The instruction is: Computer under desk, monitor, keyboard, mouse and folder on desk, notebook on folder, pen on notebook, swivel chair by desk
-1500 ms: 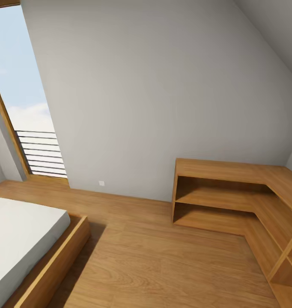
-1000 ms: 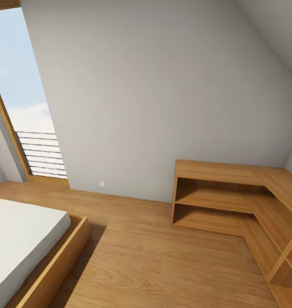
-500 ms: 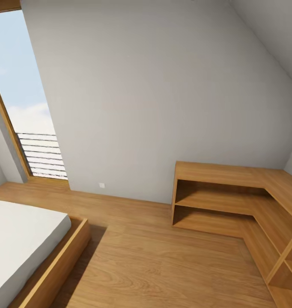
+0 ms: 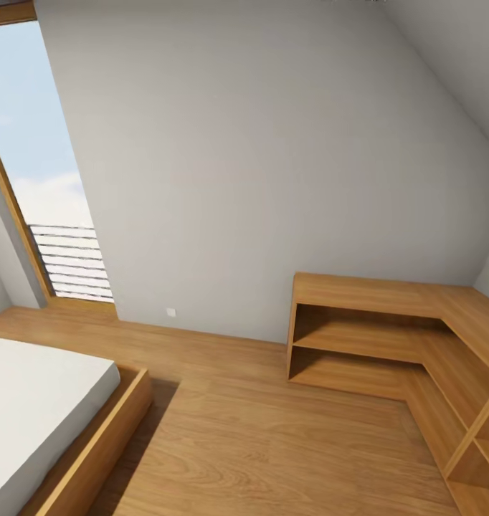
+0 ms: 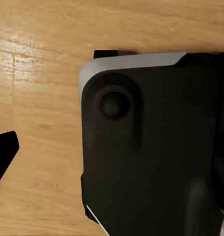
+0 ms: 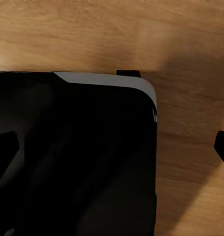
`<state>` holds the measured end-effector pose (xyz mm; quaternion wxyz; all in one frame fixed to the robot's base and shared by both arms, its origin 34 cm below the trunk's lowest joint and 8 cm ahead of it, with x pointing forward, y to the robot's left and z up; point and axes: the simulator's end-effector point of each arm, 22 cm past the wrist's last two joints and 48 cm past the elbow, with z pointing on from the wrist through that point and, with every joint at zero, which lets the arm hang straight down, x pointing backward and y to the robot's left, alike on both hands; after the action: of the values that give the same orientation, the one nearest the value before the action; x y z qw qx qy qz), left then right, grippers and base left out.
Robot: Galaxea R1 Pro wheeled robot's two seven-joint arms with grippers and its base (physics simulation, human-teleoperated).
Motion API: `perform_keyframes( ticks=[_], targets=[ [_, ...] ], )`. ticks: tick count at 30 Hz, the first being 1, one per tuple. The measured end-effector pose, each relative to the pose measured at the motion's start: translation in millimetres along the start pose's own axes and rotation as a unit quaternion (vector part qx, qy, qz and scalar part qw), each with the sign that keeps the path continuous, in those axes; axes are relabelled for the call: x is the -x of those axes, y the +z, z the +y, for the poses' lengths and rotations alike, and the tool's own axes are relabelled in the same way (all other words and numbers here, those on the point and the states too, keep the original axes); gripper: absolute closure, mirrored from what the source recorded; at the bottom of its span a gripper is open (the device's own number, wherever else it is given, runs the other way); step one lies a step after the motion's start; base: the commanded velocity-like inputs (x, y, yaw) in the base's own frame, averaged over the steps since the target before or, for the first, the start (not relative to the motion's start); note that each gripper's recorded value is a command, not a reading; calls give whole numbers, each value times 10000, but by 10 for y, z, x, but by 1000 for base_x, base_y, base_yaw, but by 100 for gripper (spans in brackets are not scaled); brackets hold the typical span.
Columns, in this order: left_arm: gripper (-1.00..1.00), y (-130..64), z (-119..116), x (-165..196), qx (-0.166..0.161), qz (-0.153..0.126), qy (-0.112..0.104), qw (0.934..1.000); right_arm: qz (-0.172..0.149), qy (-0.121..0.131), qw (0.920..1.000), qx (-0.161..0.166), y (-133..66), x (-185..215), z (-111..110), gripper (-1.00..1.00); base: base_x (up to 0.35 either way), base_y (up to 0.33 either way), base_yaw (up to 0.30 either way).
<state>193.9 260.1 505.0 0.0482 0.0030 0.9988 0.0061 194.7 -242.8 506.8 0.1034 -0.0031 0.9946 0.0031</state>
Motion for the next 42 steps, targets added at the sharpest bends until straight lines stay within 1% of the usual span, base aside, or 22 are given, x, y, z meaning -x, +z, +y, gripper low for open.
perform_keyframes(
  ticks=[5, 11, 12, 15, 16, 17, 18, 20, 21, 23, 27, 29, 30, 32, 33, 34, 35, 36, 37, 41, 42],
  targets=[
    [-100, -79, 66, 217, 44, -224, -6, 9997, -91, 2, 10000, -1, -64, 91, 0, -100, 0, 0, 0],
    [-100, -196, 166, 562, 107, -588, -34, 9982, -584, 6, 9983, -10, -128, 573, -6, -100, 0, 0, 0],
    [-100, -225, 188, 667, 121, -699, -108, 9974, -760, 8, 9971, -16, -146, 742, -11, -100, 0, 0, 0],
    [-100, -291, 238, 813, 144, -861, -352, 9956, -1057, 15, 9944, -40, -208, 1017, -40, -100, 0, 0, 0],
    [-100, -324, 269, 908, 152, -969, -543, 9937, -1241, 20, 9922, -60, -242, 1175, -67, -100, 0, 0, 0],
    [-100, -349, 282, 960, 152, -1027, -638, 9925, -1330, 26, 9911, -69, -267, 1247, -80, -100, 0, 0, 0],
    [-100, -386, 304, 1058, 149, -1138, -795, 9902, -1496, 30, 9887, -84, -304, 1371, -99, -100, 0, 0, 0],
    [-100, -434, 320, 1140, 142, -1232, -925, 9880, -1677, 33, 9858, -96, -360, 1498, -115, -100, 0, 0, 0],
    [-100, -462, 327, 1198, 133, -1297, -1014, 9863, -1867, 36, 9823, -106, -407, 1628, -126, -100, 0, 0, 0],
    [-100, -505, 338, 1255, 126, -1363, -1093, 9845, -2115, 41, 9773, -121, -484, 1794, -139, -100, 0, 0, 0],
    [-100, -574, 349, 1336, 119, -1434, -1149, 9829, -2332, 56, 9723, -131, -584, 1937, -141, -100, 0, 0, 0],
    [-100, -629, 353, 1541, 103, -1569, -1169, 9806, -2450, 73, 9694, -137, -635, 2046, -143, -100, 0, 0, 0],
    [-100, -669, 354, 1723, 89, -1682, -1176, 9787, -2577, 80, 9661, -140, -674, 2210, -147, -100, 0, 0, 0],
    [-100, -710, 354, 1827, 79, -1744, -1185, 9775, -2720, 119, 9621, -157, -730, 2428, -168, -100, 0, 0, 0],
    [-100, -718, 354, 1837, 76, -1740, -1198, 9774, -2814, 197, 9592, -182, -766, 2579, -201, -100, 0, 0, 0],
    [-100, -723, 359, 1833, 85, -1778, -1221, 9764, -2922, 391, 9553, -235, -809, 2758, -276, -100, 0, 0, 0],
    [-100, -748, 370, 1869, 93, -1909, -1239, 9737, -2947, 530, 9537, -270, -827, 2814, -325, -100, 0, 0, 0],
    [-100, -772, 379, 1896, 102, -1999, -1249, 9718, -2945, 586, 9534, -284, -837, 2823, -342, -100, 0, 0, 0],
    [-100, -786, 406, 1858, 167, -2244, -1279, 9659, -2888, 721, 9542, -312, -816, 2775, -378, -100, 0, 0, 0],
    [-100, -786, 437, 1804, 229, -2366, -1298, 9626, -3104, 721, 9473, -322, -862, 2822, -379, -100, 0, 0, 0],
    [-100, -800, 474, 1817, 264, -2449, -1314, 9602, -3187, 718, 9446, -329, -878, 2825, -380, -100, 0, 0, 0]
  ],
)
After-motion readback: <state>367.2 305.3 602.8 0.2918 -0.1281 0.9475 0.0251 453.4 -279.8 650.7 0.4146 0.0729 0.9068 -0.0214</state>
